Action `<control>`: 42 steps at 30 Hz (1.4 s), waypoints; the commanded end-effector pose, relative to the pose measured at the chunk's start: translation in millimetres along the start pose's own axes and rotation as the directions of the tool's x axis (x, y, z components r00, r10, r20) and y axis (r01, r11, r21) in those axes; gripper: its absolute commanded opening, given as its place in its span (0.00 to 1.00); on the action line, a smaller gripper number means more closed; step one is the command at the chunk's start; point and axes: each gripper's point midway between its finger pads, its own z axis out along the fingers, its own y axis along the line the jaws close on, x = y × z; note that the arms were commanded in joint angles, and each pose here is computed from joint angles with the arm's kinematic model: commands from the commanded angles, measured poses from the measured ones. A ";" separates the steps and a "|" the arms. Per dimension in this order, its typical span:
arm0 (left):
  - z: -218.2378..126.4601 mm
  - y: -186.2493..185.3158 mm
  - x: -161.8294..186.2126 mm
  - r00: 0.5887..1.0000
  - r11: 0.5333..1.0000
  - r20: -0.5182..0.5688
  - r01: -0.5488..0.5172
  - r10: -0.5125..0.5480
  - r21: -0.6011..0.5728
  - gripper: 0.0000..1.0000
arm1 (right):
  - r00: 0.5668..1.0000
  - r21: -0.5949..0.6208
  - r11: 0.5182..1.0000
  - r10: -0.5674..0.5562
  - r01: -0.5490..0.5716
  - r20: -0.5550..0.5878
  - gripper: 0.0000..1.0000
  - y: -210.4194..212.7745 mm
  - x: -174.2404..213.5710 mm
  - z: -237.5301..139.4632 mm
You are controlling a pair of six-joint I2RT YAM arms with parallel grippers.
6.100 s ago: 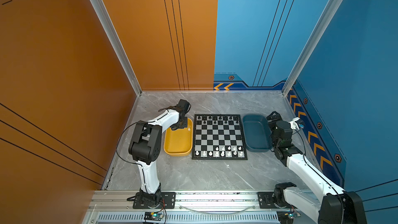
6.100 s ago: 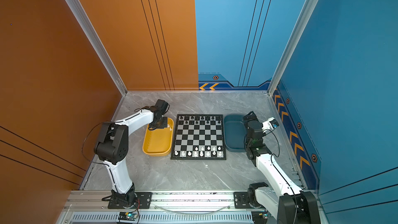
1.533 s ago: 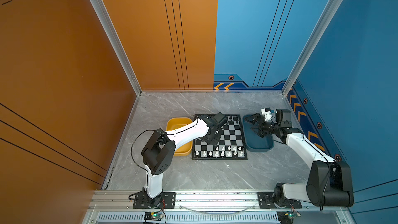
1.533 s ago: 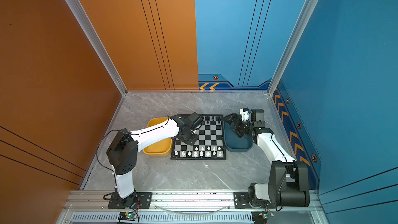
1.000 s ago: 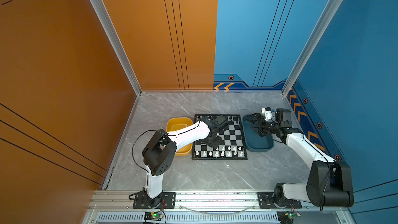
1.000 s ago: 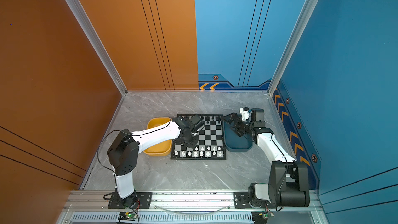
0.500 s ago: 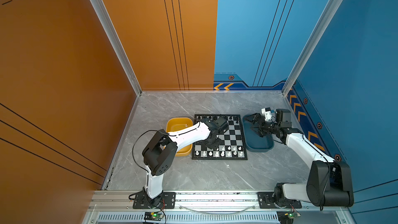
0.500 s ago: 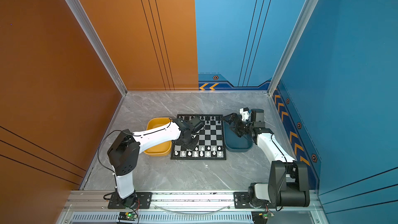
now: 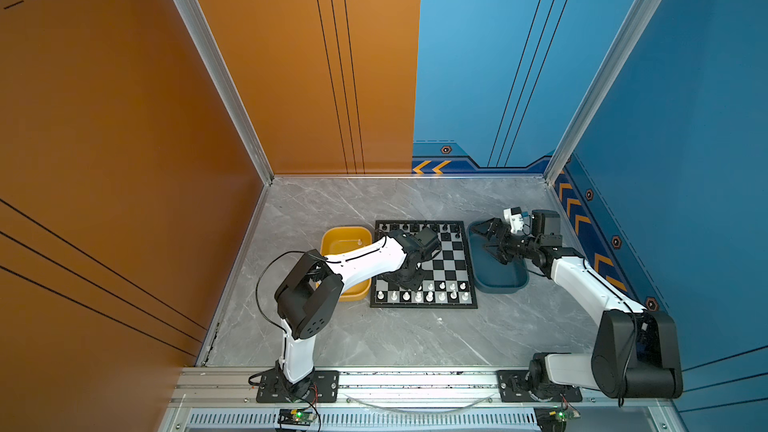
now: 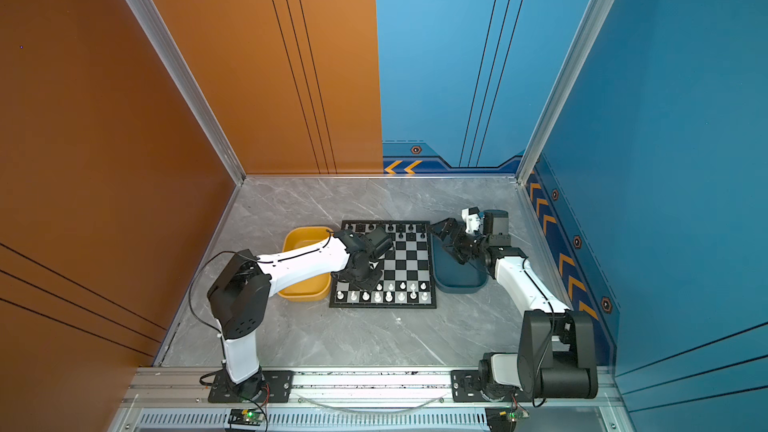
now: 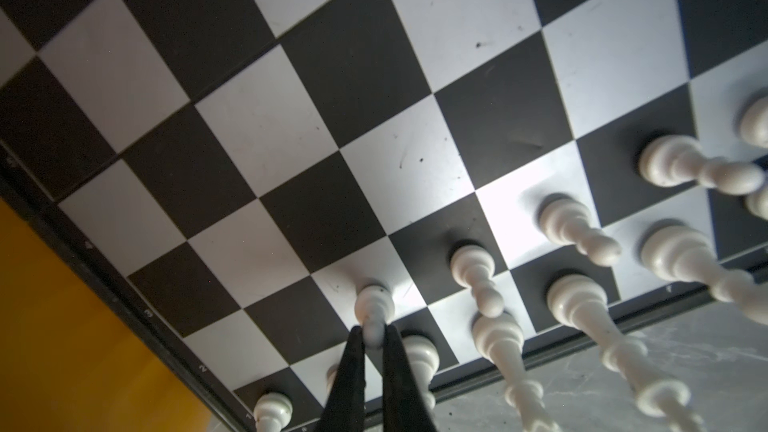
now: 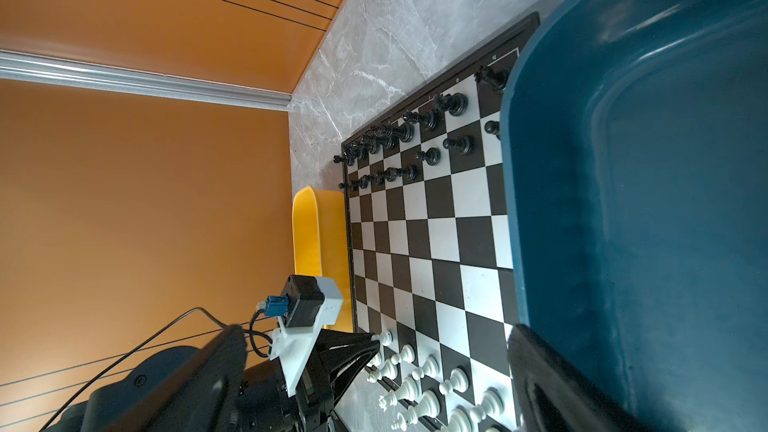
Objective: Set up the chess pieces on the board
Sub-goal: 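Lower the pawn onto the next square along the row and open the left gripper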
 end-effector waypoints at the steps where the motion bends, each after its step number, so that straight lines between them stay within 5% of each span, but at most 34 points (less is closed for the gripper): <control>1: 5.5 -1.1 10.1 0.999 1.000 -0.040 -0.002 0.001 -0.012 0.00 | 1.000 -0.012 1.000 0.003 -0.003 -0.014 1.00 0.1 3.9 2.8; 42: 7.6 -5.8 11.6 0.999 1.000 -0.048 -0.011 0.011 -0.006 0.23 | 1.000 -0.009 1.000 0.007 -0.007 -0.021 1.00 -1.2 4.5 6.3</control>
